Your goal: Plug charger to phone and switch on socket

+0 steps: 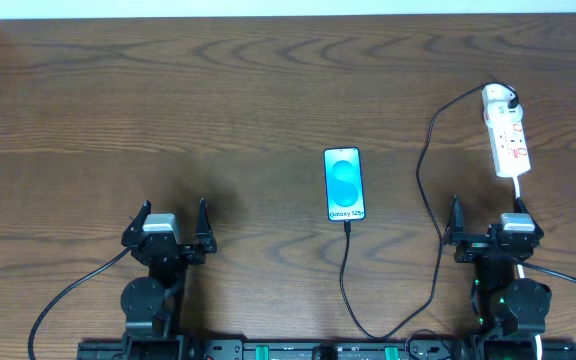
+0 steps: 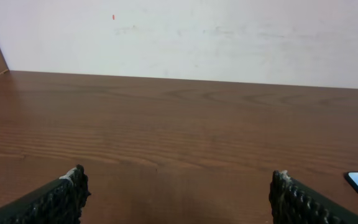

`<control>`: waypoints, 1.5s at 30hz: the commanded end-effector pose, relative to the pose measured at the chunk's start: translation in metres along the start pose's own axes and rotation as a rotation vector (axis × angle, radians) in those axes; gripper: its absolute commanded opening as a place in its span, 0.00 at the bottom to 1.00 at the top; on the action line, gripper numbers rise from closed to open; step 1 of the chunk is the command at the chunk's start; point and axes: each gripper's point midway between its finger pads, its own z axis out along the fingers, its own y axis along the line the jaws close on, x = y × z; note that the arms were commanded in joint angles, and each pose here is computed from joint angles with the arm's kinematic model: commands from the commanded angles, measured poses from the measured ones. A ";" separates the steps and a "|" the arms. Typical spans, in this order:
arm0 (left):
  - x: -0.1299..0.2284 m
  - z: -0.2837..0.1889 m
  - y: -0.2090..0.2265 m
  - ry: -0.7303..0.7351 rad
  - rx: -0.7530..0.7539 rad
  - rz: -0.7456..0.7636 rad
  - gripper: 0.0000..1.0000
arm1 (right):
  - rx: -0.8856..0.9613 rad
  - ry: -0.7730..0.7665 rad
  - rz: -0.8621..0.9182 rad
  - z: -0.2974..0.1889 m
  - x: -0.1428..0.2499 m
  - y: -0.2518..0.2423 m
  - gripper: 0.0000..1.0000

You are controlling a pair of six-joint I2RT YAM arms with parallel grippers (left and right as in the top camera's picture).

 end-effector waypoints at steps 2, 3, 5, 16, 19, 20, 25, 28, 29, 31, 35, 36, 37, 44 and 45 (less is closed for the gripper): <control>0.016 0.001 0.002 0.048 -0.010 -0.005 0.94 | 0.003 -0.003 0.013 0.000 0.000 0.000 0.99; 0.016 0.001 0.002 0.048 -0.010 -0.005 0.94 | 0.003 -0.003 0.013 0.000 0.000 0.000 0.99; 0.016 0.001 0.002 0.048 -0.010 -0.005 0.94 | 0.003 -0.003 0.013 0.000 0.000 0.000 0.99; 0.016 0.001 0.002 0.048 -0.010 -0.005 0.94 | 0.003 -0.003 0.013 0.000 0.000 0.000 0.99; 0.016 0.001 0.002 0.048 -0.010 -0.005 0.94 | -0.003 -0.003 0.013 0.000 0.000 0.002 0.99; 0.016 0.001 0.002 0.048 -0.010 -0.005 0.94 | -0.003 -0.003 0.013 0.000 0.000 0.002 0.99; 0.016 0.001 0.002 0.048 -0.010 -0.005 0.94 | -0.003 -0.003 0.013 0.000 0.000 0.002 0.99; 0.016 0.001 0.002 0.048 -0.010 -0.005 0.94 | -0.008 -0.004 0.012 0.000 0.000 0.003 0.99; 0.016 0.001 0.002 0.048 -0.010 -0.005 0.94 | -0.014 -0.003 0.012 0.000 0.000 0.004 0.99; 0.016 0.001 0.002 0.048 -0.010 -0.005 0.94 | -0.017 -0.003 0.012 0.000 0.000 0.005 0.99; 0.016 0.001 0.002 0.048 -0.010 -0.005 0.94 | -0.016 -0.003 0.012 0.000 0.000 0.005 0.99; 0.016 0.001 0.002 0.048 -0.010 -0.005 0.94 | -0.016 -0.003 0.012 0.000 0.000 0.005 0.99; 0.016 0.001 0.002 0.048 -0.010 -0.005 0.94 | -0.016 -0.003 0.012 0.000 0.000 0.005 0.99; 0.016 0.001 0.002 0.048 -0.010 -0.005 0.94 | -0.016 -0.003 0.012 0.000 0.000 0.005 0.99; 0.016 0.001 0.002 0.048 -0.010 -0.005 0.94 | -0.016 -0.003 0.012 0.000 0.000 0.005 0.99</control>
